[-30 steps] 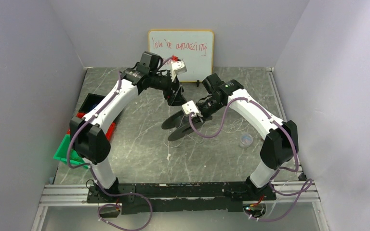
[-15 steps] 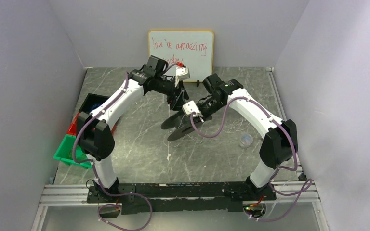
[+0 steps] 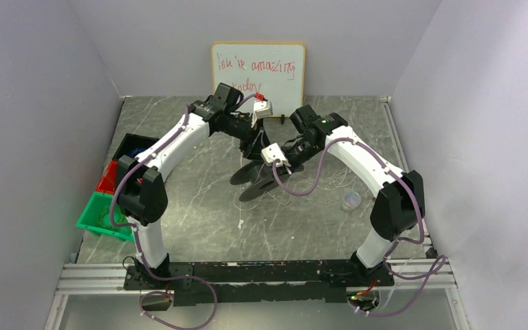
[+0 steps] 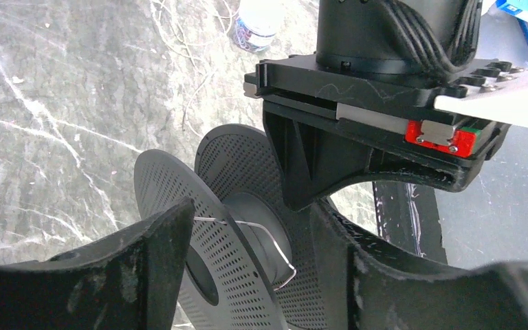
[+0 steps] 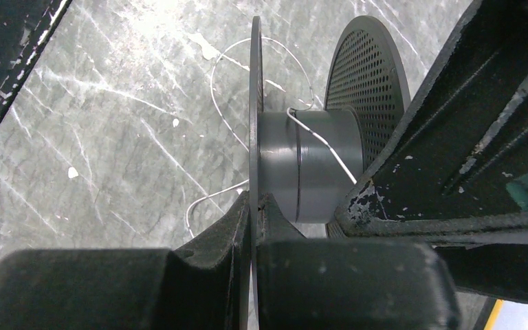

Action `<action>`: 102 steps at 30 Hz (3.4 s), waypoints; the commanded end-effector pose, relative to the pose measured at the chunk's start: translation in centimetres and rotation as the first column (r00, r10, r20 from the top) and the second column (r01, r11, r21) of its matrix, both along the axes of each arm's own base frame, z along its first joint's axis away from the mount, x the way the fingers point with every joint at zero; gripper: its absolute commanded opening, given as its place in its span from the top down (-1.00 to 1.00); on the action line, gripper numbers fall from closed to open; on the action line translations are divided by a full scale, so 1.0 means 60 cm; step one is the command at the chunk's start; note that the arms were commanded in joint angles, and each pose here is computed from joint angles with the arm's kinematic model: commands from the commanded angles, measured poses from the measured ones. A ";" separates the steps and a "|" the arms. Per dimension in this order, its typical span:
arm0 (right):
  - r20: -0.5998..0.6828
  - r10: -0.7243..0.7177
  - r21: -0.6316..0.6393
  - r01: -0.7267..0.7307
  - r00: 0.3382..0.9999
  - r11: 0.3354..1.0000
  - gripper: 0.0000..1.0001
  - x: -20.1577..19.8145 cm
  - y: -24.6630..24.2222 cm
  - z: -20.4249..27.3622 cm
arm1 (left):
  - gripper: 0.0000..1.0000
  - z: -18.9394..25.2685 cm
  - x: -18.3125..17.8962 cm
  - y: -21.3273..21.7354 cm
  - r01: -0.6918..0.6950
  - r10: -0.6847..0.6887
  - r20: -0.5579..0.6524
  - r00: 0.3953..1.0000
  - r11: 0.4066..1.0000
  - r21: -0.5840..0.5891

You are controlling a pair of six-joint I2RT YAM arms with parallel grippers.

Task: Wrap the cables
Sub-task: Wrap the cable around the cable reel.

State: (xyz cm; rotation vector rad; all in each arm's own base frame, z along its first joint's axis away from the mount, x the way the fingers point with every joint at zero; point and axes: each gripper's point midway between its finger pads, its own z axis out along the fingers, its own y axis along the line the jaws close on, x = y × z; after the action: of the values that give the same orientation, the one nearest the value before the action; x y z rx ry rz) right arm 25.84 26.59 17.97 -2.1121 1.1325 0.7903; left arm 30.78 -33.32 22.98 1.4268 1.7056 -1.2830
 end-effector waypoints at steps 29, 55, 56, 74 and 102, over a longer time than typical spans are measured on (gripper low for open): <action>0.031 0.014 0.070 -0.016 0.999 0.997 1.00 0.008 0.009 0.034 | -0.34 0.029 0.003 -0.003 -0.026 0.025 -0.039 0.999 0.999 -0.025; 0.033 0.011 0.066 -0.013 0.999 0.998 1.00 0.005 0.006 0.032 | -0.45 -0.008 0.016 -0.023 -0.032 0.034 -0.090 0.995 0.999 0.018; 0.032 0.011 0.066 -0.013 0.999 0.998 1.00 0.005 0.007 0.031 | -0.45 -0.007 0.016 -0.022 -0.036 0.038 -0.089 0.995 0.999 0.019; 0.014 -0.012 0.076 0.011 1.000 0.997 1.00 0.012 0.012 0.039 | 0.08 -0.021 0.032 -0.007 -0.165 0.167 -0.027 0.986 0.984 0.060; -0.153 -0.138 0.179 0.165 0.979 0.970 0.44 0.041 0.007 0.065 | 0.95 -0.033 0.047 0.017 -0.367 0.364 0.050 0.930 0.918 0.148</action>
State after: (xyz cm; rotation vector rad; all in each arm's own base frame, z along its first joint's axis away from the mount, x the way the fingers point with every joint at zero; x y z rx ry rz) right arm 29.09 26.63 20.10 -1.8227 1.3146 0.9370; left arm 34.46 -32.56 19.06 1.1560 1.9984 -0.9465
